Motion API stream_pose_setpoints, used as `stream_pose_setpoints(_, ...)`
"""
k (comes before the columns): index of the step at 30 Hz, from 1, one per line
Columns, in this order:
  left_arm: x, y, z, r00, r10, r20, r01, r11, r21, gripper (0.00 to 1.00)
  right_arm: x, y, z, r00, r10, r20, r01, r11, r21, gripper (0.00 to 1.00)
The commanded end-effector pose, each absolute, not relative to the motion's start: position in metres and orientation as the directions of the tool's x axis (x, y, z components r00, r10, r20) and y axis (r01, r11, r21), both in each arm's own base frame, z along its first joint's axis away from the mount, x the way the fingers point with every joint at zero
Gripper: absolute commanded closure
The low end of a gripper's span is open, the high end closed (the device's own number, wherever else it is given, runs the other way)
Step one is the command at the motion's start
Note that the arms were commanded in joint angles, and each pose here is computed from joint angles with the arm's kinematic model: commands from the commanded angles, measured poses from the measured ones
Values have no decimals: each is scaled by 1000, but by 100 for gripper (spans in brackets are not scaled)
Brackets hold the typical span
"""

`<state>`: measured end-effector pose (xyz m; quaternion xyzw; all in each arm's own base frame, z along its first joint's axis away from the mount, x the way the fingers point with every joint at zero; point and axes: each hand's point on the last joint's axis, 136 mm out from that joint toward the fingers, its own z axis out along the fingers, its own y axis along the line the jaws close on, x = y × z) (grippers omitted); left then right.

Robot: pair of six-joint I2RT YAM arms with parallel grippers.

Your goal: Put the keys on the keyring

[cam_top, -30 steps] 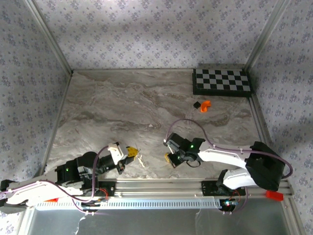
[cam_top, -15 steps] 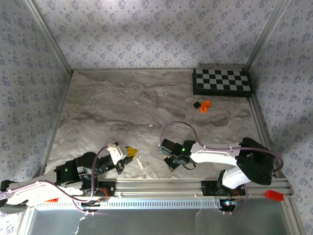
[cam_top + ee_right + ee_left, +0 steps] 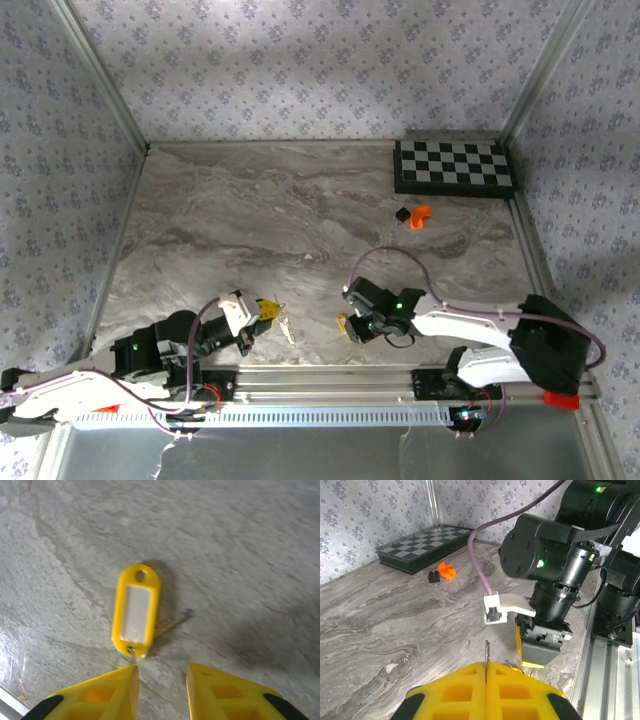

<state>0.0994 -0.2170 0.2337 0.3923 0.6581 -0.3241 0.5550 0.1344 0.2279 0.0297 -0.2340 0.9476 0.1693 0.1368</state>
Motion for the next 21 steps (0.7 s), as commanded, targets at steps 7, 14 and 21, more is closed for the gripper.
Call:
stream_pose_setpoints(7, 101, -214, 248, -72, 106, -992, 870, 493, -11, 100, 137, 236, 46, -903, -269, -336, -411, 772, 486, 65)
stream_pose_setpoints(14, 101, -214, 247, -79, 105, -991, 869, 495, -17, 100, 138, 246, 51, -903, -321, -284, -426, 747, 511, 62)
stream_pose_setpoints(21, 101, -214, 244, -76, 109, -991, 869, 494, -12, 100, 138, 249, 52, -898, -384, -214, -438, 749, 497, 63)
